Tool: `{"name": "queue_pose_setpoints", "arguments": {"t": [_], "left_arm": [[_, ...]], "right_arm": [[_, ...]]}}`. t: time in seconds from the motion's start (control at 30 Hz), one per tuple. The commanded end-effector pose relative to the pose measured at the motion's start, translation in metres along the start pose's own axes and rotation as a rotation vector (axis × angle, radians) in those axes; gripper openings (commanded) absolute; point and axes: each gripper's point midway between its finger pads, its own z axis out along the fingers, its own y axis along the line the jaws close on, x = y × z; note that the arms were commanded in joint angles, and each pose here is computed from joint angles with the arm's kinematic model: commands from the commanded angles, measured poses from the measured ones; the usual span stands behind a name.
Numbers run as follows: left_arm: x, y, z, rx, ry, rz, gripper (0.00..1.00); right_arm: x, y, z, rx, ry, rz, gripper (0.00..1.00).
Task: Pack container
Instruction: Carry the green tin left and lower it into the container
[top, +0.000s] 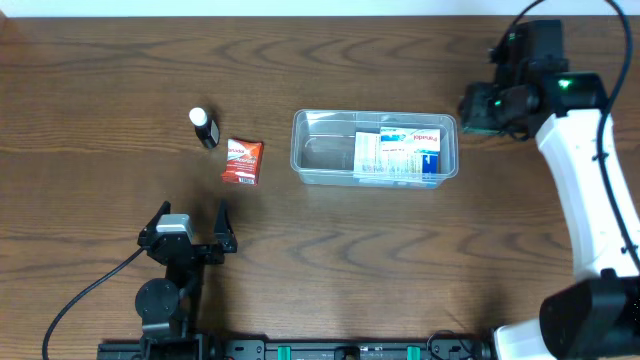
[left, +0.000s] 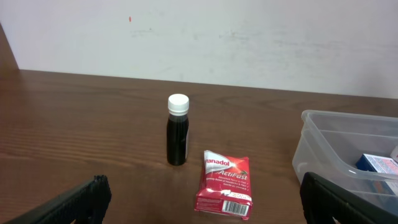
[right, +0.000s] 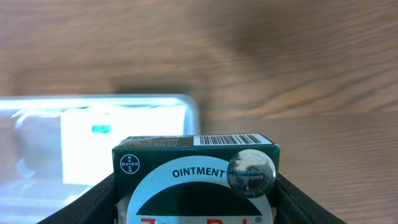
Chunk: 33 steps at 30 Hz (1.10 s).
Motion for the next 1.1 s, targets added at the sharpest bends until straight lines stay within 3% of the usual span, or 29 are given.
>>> {"name": "queue_pose_setpoints", "arguments": {"t": [0.0,0.47,1.07], "left_arm": [[0.014,-0.001,0.001,0.010,0.044,-0.010,0.98],[0.014,-0.001,0.001,0.010,0.044,-0.010,0.98],[0.014,-0.001,0.001,0.010,0.044,-0.010,0.98]], "right_arm": [[0.010,0.033,-0.007,-0.051,0.010,-0.024,0.57],[0.053,0.091,0.047,-0.026,0.152,-0.084,0.60],[0.079,0.072,0.075,0.101,0.264,-0.109,0.61]]}}
